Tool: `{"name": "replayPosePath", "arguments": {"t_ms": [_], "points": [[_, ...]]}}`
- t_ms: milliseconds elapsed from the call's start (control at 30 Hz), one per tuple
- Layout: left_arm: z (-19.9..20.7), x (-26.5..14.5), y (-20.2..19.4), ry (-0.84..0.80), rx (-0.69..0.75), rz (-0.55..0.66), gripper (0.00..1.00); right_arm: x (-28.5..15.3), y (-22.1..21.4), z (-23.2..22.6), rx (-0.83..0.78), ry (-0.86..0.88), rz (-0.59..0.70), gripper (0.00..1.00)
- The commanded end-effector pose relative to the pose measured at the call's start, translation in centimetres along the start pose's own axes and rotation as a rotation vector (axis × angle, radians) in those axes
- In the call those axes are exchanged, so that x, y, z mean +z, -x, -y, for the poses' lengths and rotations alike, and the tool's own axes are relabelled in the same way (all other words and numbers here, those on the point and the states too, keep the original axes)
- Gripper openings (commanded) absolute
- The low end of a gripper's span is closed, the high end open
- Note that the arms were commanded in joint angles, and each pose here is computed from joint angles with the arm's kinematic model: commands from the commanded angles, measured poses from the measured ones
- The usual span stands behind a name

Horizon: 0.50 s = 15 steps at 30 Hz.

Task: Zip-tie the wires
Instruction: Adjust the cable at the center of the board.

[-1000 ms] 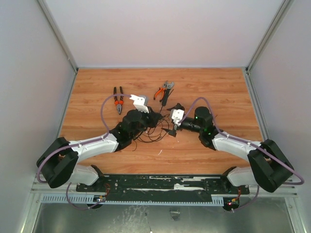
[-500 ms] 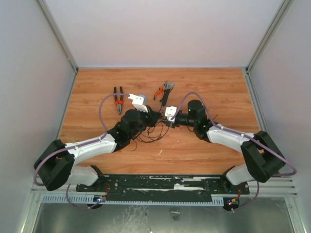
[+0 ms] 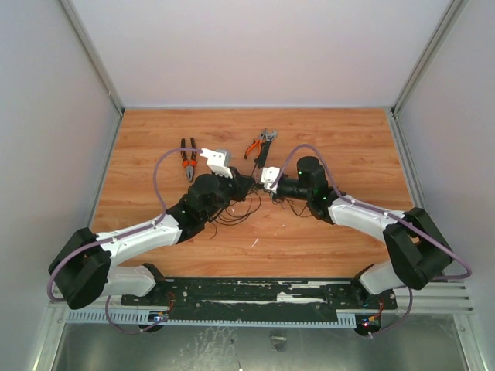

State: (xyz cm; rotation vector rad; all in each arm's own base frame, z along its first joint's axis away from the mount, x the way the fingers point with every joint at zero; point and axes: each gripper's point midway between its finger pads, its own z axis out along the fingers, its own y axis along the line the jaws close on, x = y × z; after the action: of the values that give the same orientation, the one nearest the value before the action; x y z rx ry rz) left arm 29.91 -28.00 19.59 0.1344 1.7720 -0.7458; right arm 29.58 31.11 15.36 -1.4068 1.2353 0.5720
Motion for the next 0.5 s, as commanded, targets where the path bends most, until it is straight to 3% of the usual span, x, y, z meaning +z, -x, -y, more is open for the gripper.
{"name": "replayPosePath", "arguments": {"t_ms": [0,467], "points": [[0.2,-0.3,2.3,-0.002,-0.01,0.062,0.0,-0.5,1.1,0.9,0.024,-0.048,-0.001,0.0],[-1.0,-1.7,4.3,0.039,-0.01,0.111,0.0,-4.2,0.7,1.1,0.084,-0.19,-0.047,0.0]]}}
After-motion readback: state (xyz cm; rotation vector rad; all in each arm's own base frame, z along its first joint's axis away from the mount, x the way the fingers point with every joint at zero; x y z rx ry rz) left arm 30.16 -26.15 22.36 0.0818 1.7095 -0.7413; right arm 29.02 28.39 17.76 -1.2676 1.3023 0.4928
